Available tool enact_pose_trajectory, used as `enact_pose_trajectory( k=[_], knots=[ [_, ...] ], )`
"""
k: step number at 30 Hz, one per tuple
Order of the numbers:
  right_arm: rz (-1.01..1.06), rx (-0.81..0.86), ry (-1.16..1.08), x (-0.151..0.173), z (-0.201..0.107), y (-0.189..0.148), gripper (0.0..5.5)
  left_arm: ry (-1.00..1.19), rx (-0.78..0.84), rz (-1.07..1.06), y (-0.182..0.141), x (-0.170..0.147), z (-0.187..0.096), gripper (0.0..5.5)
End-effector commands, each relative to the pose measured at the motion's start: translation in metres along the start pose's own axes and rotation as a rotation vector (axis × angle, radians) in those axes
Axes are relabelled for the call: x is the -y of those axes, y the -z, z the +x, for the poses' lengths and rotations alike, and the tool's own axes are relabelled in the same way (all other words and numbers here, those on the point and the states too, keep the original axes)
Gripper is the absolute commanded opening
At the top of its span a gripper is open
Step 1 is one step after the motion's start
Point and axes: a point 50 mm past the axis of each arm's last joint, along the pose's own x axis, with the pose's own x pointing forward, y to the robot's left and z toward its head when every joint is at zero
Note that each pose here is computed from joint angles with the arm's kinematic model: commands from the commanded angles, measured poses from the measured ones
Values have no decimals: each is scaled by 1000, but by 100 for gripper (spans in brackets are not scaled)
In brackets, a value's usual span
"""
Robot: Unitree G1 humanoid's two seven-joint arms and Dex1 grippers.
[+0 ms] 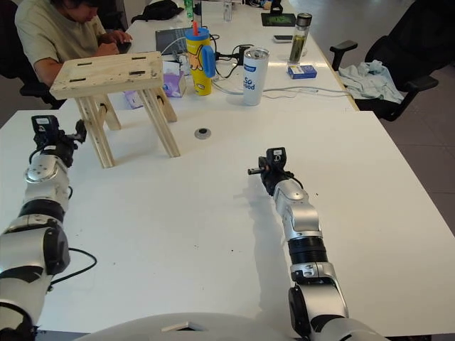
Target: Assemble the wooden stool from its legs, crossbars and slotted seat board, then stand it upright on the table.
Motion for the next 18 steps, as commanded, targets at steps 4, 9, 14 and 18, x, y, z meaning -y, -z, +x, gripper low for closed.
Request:
enact_pose_trajectory(
  k=[4,9,14,18],
  knots=[
    [20,206,-24,-24,28,-48,0,135,52,-145,-2,74,-4,396],
    [1,212,-75,-38,38,-50,0,178,13,-184,8,85,-17,396],
    [21,244,-114,-36,37,-45,20,263,29,-200,7,103,-26,394],
    [2,359,-103,-41,35,-60,81,301,62,-203,-4,125,-25,394]
  ],
)
